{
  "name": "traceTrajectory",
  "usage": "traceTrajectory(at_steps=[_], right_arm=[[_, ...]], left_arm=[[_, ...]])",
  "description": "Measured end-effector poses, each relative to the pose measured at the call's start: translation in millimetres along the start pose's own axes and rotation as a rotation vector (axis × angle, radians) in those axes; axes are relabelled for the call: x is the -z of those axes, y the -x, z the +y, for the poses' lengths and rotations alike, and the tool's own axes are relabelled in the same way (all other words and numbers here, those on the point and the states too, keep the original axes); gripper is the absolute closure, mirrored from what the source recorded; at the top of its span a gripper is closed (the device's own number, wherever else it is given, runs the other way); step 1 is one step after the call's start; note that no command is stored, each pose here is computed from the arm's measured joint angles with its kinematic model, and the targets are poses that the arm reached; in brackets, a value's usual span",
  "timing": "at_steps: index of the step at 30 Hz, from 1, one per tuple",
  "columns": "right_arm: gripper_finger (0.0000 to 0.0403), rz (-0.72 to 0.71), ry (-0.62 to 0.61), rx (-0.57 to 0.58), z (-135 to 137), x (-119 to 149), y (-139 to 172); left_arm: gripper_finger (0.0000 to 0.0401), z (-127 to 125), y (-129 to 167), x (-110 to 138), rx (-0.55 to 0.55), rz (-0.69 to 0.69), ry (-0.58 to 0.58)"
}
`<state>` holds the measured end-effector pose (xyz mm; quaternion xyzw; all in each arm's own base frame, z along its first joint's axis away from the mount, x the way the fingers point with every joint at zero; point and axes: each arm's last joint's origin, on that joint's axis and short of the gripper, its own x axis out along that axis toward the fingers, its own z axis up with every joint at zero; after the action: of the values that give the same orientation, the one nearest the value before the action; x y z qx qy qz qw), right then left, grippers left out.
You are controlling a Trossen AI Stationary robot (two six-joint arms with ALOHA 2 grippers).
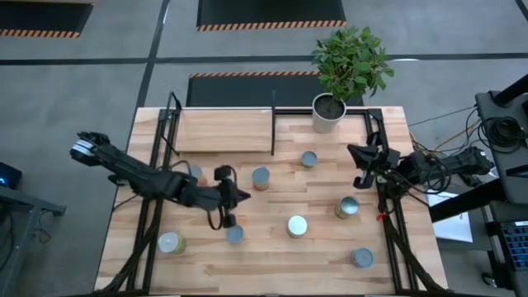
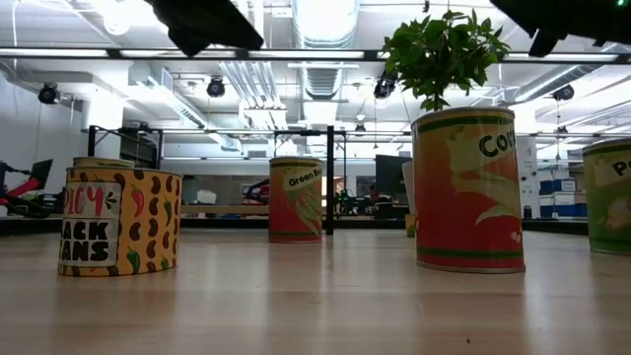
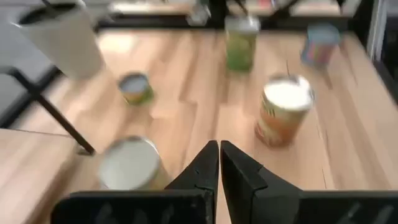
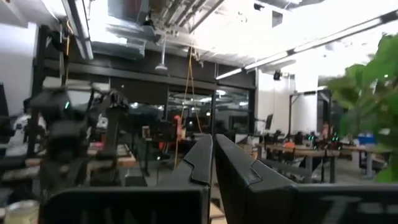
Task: Pick and place cans onto a shelf
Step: Put the orange green beans can on the shelf
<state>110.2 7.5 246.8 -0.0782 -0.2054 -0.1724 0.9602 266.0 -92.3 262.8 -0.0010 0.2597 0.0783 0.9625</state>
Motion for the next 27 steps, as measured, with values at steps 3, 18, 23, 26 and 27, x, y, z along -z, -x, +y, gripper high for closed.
traceTrajectory(at_steps=[3, 18, 23, 26, 27], right_arm=[[0.0394, -0.026, 0.013, 0.008, -1.5, -9.7, -3.1], [0.0394, -0.087, 0.203, 0.039, -6.0, -35.4, -11.0], [0.0394, -0.086, 0.296, 0.045, -6.1, -35.6, -11.0], [0.0394, -0.09, 0.332, 0.051, -6.4, -36.2, -10.8], [0.0394, -0.09, 0.347, 0.052, -6.5, -36.3, -10.7]], left_arm=[[0.0401, -6.4, -11.0, 5.7, 0.051, 0.044, -0.019], [0.0401, 4.1, -35.3, 10.2, 0.001, 0.092, -0.052], [0.0401, 8.2, -36.9, 9.3, -0.013, 0.092, -0.01], [0.0401, 9.1, -37.4, 8.6, -0.016, 0.088, 0.005], [0.0401, 9.2, -37.4, 8.4, -0.016, 0.086, 0.009]])
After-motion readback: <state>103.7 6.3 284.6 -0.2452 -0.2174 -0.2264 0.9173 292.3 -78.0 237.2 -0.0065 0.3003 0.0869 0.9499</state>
